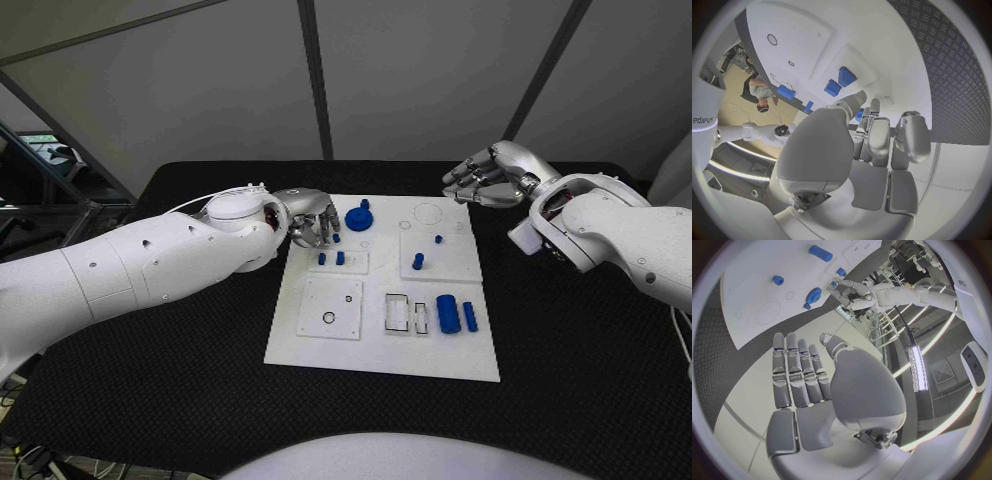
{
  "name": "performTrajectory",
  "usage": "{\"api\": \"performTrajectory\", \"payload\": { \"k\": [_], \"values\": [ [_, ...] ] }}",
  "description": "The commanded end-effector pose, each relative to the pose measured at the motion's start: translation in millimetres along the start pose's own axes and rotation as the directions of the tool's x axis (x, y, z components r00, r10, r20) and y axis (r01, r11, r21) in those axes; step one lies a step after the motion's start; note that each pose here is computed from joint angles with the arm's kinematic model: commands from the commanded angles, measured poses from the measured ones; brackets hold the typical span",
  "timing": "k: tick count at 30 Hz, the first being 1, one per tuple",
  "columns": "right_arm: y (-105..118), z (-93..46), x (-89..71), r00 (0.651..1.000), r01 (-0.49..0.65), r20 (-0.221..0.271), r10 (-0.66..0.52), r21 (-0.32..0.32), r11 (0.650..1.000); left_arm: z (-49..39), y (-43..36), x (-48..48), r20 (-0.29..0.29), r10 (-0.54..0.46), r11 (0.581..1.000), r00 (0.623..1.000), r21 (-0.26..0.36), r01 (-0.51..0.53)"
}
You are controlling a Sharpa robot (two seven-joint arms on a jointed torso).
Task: Assemble the parts on the task board
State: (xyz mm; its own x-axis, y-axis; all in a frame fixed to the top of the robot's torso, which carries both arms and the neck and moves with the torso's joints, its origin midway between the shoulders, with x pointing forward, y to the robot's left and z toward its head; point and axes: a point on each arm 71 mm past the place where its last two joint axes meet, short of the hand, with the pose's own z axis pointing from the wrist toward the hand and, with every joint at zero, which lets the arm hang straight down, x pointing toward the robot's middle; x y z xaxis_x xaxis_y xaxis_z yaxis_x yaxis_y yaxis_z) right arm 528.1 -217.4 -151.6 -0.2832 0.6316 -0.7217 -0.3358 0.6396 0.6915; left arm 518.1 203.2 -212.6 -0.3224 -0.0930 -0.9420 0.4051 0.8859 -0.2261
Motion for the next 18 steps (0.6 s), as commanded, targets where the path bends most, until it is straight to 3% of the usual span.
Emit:
{"api": "performTrajectory", "payload": {
  "k": [1, 9, 12, 14, 16, 17, 18],
  "values": [
    [0.3, -0.4, 0.3, 0.999, 0.045, -0.021, -0.045, -0.002, 0.999, -2.6, 8.8, -3.7, 0.031, -0.002, 1.0, 1.0, -0.029, 0.003],
    [3.2, -5.2, 2.3, 0.976, 0.208, -0.054, -0.21, -0.042, 0.977, -14.9, 30.0, -18.7, 0.121, -0.063, 0.996, 0.991, -0.047, 0.07],
    [4.4, -8.9, 4.7, 0.953, 0.291, -0.066, -0.295, -0.061, 0.955, -22.7, 41.4, -26.1, 0.181, -0.161, 0.984, 0.97, -0.044, 0.172],
    [5.3, -10.7, 6.6, 0.934, 0.344, -0.072, -0.349, -0.072, 0.936, -27.7, 47.6, -30.0, 0.219, -0.247, 0.965, 0.944, -0.03, 0.26],
    [6.4, -13.1, 10.0, 0.905, 0.411, -0.078, -0.418, -0.086, 0.907, -34.4, 53.8, -34.3, 0.258, -0.378, 0.921, 0.889, 0.01, 0.388],
    [6.8, -14.3, 12.3, 0.889, 0.444, -0.08, -0.451, -0.093, 0.891, -37.8, 55.9, -36.2, 0.271, -0.447, 0.89, 0.852, 0.037, 0.455],
    [7.0, -16.2, 16.2, 0.863, 0.491, -0.081, -0.498, -0.1, 0.866, -42.9, 57.8, -38.7, 0.281, -0.559, 0.824, 0.78, 0.086, 0.559]
  ]
}}
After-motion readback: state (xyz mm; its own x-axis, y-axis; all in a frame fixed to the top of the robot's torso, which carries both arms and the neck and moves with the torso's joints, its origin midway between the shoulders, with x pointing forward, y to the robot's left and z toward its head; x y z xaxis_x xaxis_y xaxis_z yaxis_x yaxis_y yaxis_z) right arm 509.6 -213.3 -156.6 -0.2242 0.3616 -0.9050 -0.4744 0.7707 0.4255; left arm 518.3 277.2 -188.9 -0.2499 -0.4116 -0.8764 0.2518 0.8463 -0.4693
